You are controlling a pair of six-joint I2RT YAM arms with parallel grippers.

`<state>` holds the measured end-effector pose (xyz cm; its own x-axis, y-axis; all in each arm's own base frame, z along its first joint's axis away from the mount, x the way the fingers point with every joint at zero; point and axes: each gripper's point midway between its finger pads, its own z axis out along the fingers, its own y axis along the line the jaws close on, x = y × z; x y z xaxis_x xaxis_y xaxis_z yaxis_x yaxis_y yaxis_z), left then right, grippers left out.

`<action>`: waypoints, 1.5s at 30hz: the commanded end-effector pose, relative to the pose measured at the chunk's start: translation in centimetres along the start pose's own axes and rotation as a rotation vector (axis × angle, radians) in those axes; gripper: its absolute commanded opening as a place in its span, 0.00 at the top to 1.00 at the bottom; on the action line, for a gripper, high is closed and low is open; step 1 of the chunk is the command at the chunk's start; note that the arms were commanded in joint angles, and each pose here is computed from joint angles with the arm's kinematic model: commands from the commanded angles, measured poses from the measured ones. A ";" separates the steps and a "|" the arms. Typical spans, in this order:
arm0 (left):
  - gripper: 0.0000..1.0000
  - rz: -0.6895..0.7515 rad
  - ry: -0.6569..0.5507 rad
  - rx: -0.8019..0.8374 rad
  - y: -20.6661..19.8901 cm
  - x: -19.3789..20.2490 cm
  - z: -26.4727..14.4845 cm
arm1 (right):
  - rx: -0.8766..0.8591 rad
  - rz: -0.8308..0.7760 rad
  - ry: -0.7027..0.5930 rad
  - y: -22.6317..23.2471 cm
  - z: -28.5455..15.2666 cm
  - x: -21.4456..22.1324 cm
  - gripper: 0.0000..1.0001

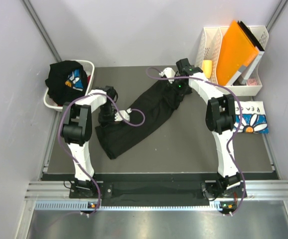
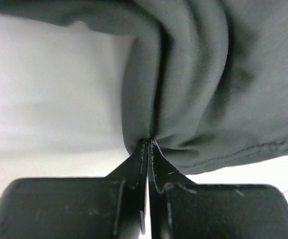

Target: Fold and stack the t-shirts

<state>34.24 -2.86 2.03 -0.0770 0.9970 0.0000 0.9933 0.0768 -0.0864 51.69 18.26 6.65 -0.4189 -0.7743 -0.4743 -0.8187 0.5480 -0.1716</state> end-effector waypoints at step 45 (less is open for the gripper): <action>1.00 -0.084 -0.015 0.127 -0.4 0.4 -2.2 | 0.169 0.070 -0.156 -5.0 0.8 -4.3 1.00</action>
<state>33.52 -1.82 3.86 -0.1599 0.9867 0.0278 0.9656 0.1622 -0.2032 57.41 18.21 9.34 -0.4052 -0.6892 -0.6007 -0.6992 0.6569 -0.2821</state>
